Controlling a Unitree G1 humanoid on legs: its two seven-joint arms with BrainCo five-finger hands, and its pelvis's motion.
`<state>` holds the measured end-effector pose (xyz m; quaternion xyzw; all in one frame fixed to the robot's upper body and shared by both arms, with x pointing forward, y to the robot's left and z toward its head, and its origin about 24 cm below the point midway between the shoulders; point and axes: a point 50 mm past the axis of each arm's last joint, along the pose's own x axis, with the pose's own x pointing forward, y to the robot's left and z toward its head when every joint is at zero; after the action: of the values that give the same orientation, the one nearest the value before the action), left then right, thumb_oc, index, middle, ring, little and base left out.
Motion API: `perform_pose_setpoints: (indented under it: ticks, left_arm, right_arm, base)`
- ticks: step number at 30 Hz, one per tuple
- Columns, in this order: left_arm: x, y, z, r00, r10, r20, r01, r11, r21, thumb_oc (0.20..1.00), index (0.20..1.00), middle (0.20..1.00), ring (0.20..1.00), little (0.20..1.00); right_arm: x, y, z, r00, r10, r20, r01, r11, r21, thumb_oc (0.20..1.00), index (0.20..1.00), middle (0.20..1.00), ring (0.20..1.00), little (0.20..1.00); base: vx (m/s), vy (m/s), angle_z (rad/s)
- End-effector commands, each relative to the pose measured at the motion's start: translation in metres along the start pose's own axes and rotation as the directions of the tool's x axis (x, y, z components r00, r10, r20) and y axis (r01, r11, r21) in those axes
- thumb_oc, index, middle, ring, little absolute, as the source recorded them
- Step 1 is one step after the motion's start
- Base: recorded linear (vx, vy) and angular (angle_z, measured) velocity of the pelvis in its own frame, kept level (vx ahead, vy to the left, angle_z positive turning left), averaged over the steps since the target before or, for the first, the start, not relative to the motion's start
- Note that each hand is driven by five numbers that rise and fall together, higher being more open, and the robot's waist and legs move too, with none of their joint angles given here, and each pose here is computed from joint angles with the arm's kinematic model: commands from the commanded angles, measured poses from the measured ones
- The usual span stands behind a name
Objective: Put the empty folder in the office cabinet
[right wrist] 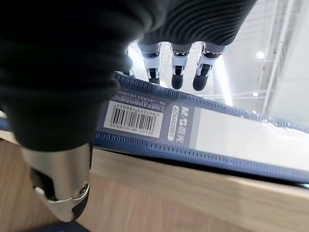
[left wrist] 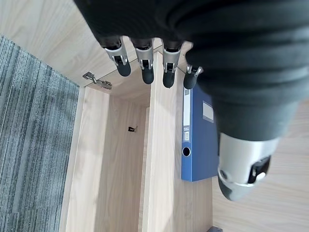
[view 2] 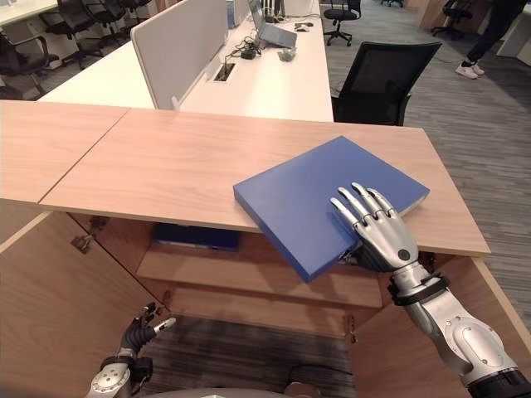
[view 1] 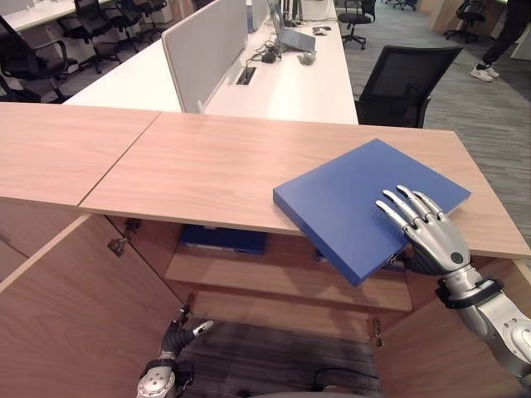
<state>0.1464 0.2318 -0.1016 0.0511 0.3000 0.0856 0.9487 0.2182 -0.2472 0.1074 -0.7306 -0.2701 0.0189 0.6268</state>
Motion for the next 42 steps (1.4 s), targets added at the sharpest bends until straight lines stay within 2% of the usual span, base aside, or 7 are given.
perform_pose_setpoints:
  ticks: [1, 19, 36, 38, 42]
  left_arm:
    - [0.008, 0.018, 0.03, 0.991, 0.036, 0.127, -0.036, 0.999, -0.006, 1.0, 1.0, 1.0, 1.0, 1.0]
    - [0.009, 0.024, 0.034, 0.989, 0.063, 0.136, -0.062, 0.998, -0.013, 1.0, 1.0, 1.0, 1.0, 1.0]
    - [0.006, 0.026, 0.027, 0.991, 0.074, 0.116, -0.073, 0.997, -0.008, 1.0, 1.0, 1.0, 1.0, 1.0]
    - [0.005, 0.026, 0.027, 0.99, 0.076, 0.117, -0.075, 0.997, -0.011, 1.0, 1.0, 1.0, 1.0, 1.0]
    - [0.005, 0.027, 0.027, 0.99, 0.079, 0.119, -0.078, 0.997, -0.013, 1.0, 1.0, 1.0, 1.0, 1.0]
  right_arm:
    - [0.015, -0.003, 0.002, 0.998, -0.063, 0.001, 0.063, 0.997, 0.051, 1.0, 1.0, 1.0, 1.0, 1.0]
    - [0.018, 0.004, 0.01, 0.999, -0.047, 0.02, 0.046, 0.996, 0.082, 1.0, 1.0, 1.0, 1.0, 1.0]
    - [0.028, 0.001, 0.015, 0.996, -0.091, 0.027, 0.088, 0.992, 0.093, 1.0, 1.0, 1.0, 1.0, 1.0]
    - [0.028, 0.003, 0.016, 0.996, -0.088, 0.025, 0.085, 0.991, 0.1, 0.2, 0.2, 0.2, 0.2, 0.2]
    - [0.029, 0.004, 0.017, 0.996, -0.082, 0.024, 0.079, 0.991, 0.107, 0.2, 0.2, 0.2, 0.2, 0.2]
  base:
    - [-0.01, -0.006, 0.04]
    - [0.0, -0.001, 0.0]
    - [0.01, 0.001, 0.0]
    - [0.0, 0.0, 0.0]
    - [0.0, 0.0, 0.0]
